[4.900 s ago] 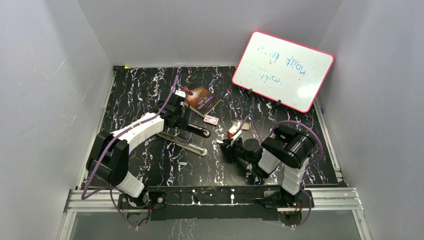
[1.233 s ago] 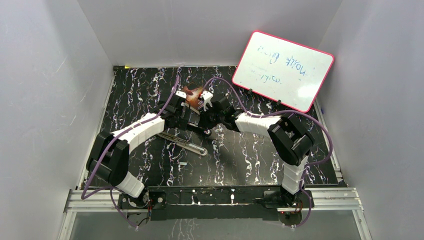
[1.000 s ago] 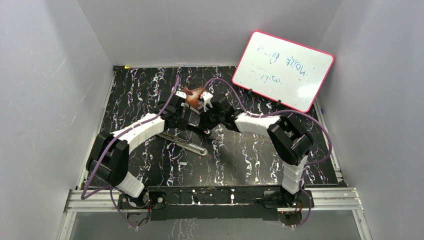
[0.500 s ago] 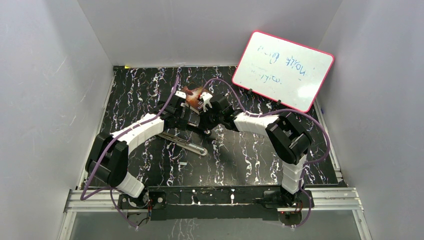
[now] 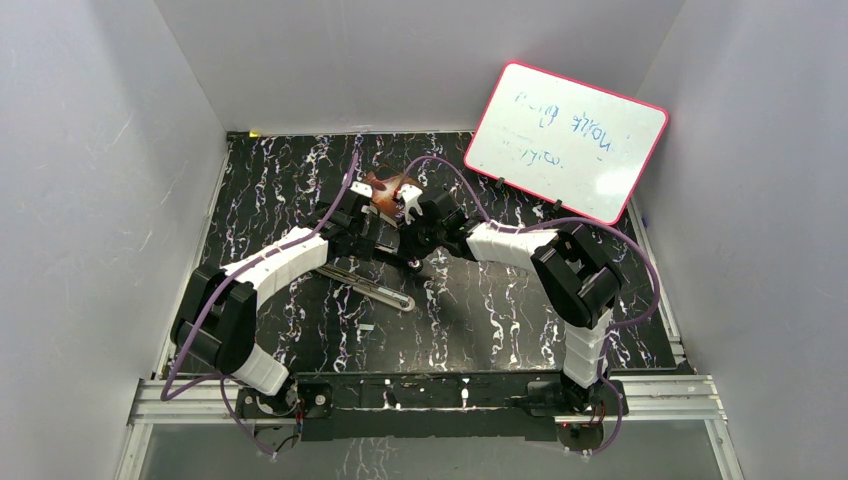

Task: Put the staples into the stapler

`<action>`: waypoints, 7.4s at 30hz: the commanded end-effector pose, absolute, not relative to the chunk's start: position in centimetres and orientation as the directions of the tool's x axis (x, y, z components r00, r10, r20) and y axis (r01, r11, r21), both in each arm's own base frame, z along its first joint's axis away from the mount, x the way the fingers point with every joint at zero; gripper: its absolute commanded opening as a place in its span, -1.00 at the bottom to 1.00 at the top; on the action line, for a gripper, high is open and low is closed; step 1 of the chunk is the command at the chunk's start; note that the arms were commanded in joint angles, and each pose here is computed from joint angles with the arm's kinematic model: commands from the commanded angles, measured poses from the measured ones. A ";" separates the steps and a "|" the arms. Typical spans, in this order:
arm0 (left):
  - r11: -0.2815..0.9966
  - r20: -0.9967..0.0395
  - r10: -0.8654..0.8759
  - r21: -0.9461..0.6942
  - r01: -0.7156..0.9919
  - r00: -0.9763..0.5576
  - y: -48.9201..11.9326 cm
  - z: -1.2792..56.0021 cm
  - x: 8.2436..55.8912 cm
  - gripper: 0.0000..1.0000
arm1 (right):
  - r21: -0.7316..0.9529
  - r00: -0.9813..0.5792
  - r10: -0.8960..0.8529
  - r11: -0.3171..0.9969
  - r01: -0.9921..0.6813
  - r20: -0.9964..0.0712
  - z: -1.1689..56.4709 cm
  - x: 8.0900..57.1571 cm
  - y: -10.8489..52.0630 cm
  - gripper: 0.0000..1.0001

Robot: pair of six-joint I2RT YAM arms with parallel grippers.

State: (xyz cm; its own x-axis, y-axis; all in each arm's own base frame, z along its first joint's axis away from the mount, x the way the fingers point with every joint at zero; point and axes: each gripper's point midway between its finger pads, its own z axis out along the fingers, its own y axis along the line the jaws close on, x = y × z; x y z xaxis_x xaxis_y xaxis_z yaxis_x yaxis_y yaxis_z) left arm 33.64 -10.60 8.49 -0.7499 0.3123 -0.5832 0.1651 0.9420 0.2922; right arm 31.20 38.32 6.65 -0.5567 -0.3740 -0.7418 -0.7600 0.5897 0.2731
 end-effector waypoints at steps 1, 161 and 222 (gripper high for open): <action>0.942 -0.609 0.311 0.298 0.152 -0.730 -10.3 9.8 33.5 0.96 | 0.227 -0.523 -0.396 0.590 -0.775 -0.755 7.4 32.0 38.3 -1.00; 0.933 -0.609 0.331 0.326 0.152 -0.721 -10.0 10.0 33.4 0.97 | 0.069 -0.544 -0.459 0.717 -0.694 -0.703 5.7 29.4 36.8 -1.00; 0.929 -0.610 0.338 0.340 0.149 -0.717 -9.7 10.1 33.3 0.96 | 0.135 -0.417 -0.488 0.513 -0.848 -0.766 8.8 31.2 39.3 -1.00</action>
State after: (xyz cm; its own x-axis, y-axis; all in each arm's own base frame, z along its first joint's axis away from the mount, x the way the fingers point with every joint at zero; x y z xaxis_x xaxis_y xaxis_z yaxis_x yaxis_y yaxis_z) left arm 33.33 -9.99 8.65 -0.7414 0.3401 -0.5785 0.1672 0.9285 0.3316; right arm 30.06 38.50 7.73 -0.4308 -0.5061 -0.7471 -0.8495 0.5069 0.1465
